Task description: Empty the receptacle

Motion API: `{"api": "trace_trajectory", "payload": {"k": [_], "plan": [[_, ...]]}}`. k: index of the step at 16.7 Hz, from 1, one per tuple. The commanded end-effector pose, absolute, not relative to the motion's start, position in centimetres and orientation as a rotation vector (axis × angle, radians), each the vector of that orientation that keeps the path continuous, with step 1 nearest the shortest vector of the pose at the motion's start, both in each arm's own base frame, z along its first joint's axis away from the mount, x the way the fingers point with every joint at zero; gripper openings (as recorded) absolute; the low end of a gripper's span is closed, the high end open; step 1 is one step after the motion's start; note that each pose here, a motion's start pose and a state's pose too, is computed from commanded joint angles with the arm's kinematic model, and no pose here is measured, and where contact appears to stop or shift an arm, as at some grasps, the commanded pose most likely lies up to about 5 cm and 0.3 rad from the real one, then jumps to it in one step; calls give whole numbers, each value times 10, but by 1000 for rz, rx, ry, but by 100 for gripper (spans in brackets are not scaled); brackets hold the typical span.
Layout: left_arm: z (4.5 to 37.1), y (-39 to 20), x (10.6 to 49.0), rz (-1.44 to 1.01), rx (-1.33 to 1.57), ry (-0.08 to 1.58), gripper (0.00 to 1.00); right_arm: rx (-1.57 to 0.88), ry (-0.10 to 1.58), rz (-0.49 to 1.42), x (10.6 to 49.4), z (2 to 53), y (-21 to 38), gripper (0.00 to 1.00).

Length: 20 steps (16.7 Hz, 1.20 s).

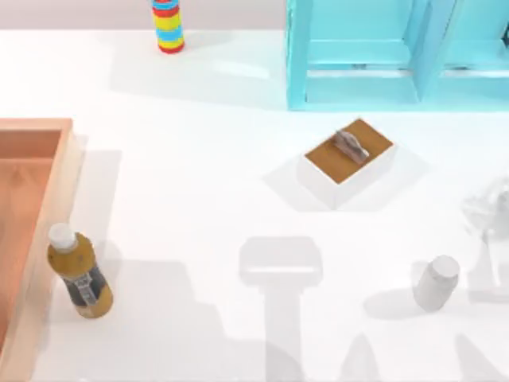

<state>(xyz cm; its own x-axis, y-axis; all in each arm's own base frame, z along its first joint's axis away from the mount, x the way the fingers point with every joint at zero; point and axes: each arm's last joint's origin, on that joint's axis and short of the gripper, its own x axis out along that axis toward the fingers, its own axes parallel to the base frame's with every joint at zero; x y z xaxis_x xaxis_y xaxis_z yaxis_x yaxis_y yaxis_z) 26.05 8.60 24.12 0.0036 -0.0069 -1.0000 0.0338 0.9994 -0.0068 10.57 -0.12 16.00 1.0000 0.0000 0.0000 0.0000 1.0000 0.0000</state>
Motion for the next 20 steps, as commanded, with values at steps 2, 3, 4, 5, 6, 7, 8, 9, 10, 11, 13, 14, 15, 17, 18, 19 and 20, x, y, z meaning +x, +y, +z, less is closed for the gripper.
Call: {"api": "trace_trajectory", "payload": {"k": [2,3,4,5,6,7,8,9,10,11,13,14,15,17,18,19,20], "plan": [[237,87,261,-30,18,1569,100,0,0,0,106,160,-1,100],[232,87,262,-30,17,1571,100,0,0,0,106,160,-1,100],[226,87,263,-30,17,1570,100,0,0,0,106,160,-1,100],[218,87,264,-30,17,1570,100,0,0,0,106,160,-1,100],[210,88,264,-30,17,1570,100,0,0,0,106,160,-1,100],[201,88,265,-30,17,1570,100,0,0,0,106,160,-1,100],[191,88,265,-30,17,1570,100,0,0,0,106,160,-1,100],[181,88,265,-30,17,1570,100,0,0,0,106,160,-1,100],[172,88,265,-30,17,1570,100,0,0,0,106,160,-1,100],[163,88,264,-30,17,1570,100,0,0,0,106,160,-1,100],[148,87,262,-30,17,1569,100,0,0,0,106,160,-1,100],[144,87,261,-30,17,1570,100,0,0,0,106,160,-1,100],[142,87,261,-30,17,1570,100,0,0,0,106,160,-1,100],[141,87,261,-30,17,1569,100,0,0,0,106,160,-1,100],[141,87,261,-30,17,1569,100,0,0,0,106,160,-1,100],[141,87,261,-30,17,1569,100,0,0,0,106,160,-1,100],[141,87,261,-30,17,1569,92,0,0,0,106,160,-1,100]]}}
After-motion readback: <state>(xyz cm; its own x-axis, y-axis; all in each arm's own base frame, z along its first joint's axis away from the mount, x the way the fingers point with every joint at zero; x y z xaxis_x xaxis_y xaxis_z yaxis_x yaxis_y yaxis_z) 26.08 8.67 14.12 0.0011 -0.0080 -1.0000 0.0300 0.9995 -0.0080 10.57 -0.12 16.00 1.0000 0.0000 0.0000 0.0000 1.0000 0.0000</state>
